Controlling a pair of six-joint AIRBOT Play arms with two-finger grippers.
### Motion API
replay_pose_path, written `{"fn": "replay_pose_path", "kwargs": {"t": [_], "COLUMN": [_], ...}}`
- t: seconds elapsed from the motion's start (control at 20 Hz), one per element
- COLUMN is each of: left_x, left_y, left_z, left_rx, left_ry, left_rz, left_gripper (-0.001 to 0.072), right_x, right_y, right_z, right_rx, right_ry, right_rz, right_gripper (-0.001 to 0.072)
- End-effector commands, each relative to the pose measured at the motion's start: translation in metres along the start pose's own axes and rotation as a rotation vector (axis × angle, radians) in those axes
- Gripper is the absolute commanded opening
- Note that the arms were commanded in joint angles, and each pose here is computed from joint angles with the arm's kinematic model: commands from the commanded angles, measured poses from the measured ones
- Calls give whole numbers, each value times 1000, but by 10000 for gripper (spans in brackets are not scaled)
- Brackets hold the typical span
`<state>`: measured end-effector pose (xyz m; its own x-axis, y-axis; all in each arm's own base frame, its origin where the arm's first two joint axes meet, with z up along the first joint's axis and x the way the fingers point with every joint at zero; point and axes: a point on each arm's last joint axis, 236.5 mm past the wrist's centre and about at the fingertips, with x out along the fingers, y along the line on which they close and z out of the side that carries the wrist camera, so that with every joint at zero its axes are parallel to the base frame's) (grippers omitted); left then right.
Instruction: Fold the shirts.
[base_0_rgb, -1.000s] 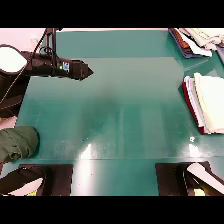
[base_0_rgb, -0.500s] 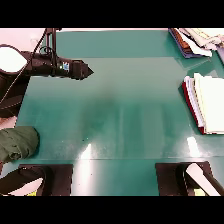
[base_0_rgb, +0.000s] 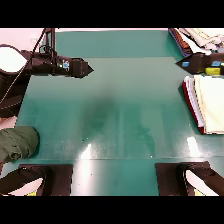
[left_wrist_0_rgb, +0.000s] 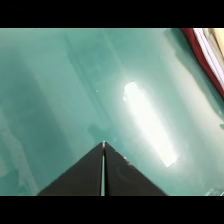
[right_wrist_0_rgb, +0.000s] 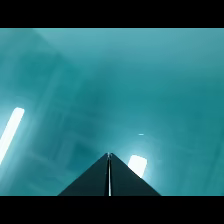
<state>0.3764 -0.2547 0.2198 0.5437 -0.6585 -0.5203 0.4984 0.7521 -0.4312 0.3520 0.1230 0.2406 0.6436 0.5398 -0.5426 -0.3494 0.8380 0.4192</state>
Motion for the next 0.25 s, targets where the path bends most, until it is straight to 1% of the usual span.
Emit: {"fn": "replay_pose_path", "kwargs": {"t": [0.0, 0.2], "left_x": [0, 0], "left_y": [1, 1], "left_z": [8, 9], "left_rx": [-1, -1], "left_ry": [-35, -39], "left_rz": [3, 3], "left_gripper": [26, 26], "right_x": [12, 13], "right_y": [49, 52], "right_z": [-12, -13], "right_rx": [-75, -77], "right_ry": [32, 38], "right_rz": [106, 114], "right_gripper": [20, 21]}}
